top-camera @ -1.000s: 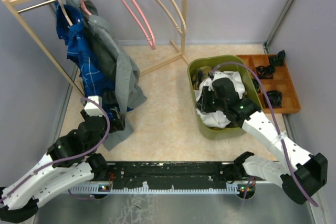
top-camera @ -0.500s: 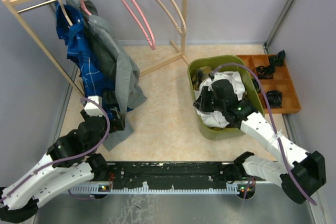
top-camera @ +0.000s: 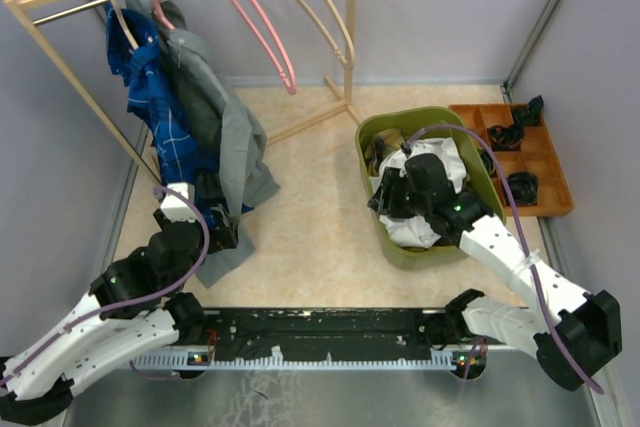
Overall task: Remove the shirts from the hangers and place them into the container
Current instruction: Place the shirt in the bin, then pick up the hanger from the clothesline.
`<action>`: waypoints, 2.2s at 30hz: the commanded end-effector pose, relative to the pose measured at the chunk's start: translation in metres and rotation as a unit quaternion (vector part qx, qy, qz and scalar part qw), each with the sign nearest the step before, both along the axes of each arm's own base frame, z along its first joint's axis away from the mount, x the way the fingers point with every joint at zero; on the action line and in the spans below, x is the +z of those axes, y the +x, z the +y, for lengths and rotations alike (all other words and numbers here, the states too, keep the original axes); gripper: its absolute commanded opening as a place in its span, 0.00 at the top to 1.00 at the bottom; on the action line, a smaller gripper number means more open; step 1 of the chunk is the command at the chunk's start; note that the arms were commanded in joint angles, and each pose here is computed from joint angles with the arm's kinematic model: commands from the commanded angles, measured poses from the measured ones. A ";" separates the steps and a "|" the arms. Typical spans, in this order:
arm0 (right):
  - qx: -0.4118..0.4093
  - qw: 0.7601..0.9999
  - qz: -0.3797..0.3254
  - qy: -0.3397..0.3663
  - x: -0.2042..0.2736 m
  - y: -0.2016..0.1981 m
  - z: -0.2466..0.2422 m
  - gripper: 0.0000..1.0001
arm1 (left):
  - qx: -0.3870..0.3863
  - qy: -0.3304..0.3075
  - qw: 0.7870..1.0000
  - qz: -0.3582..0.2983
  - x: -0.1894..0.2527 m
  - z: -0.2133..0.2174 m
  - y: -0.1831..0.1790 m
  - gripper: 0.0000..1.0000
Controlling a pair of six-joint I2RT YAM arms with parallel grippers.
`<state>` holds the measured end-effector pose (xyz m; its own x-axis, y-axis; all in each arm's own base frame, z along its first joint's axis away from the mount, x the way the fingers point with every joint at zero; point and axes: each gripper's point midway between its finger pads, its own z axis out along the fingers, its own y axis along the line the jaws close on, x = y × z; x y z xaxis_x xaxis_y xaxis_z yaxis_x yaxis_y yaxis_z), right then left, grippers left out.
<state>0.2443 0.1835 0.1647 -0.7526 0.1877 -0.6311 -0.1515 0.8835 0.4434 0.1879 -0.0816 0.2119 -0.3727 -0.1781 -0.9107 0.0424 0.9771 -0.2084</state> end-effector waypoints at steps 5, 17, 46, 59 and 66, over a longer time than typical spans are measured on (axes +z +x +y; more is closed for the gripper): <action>-0.029 0.999 -0.018 -0.022 0.015 0.009 -0.016 0.51 | 0.003 -0.012 1.000 -0.012 0.009 0.000 0.002 0.01; -0.053 0.998 -0.043 0.014 0.034 0.002 -0.025 0.36 | 0.004 -0.012 1.000 -0.011 0.009 0.000 0.002 0.01; -0.037 0.982 0.074 -0.171 -0.065 0.002 -0.057 0.54 | 0.005 -0.010 1.000 -0.010 0.008 0.000 0.002 0.01; 0.033 0.973 -0.225 0.028 0.116 -0.019 -0.032 0.16 | -0.001 -0.007 1.000 -0.009 0.008 -0.002 0.003 0.01; 0.182 0.913 -0.276 0.238 0.180 -0.065 0.029 0.22 | -0.004 -0.006 1.000 -0.009 0.008 -0.004 0.003 0.01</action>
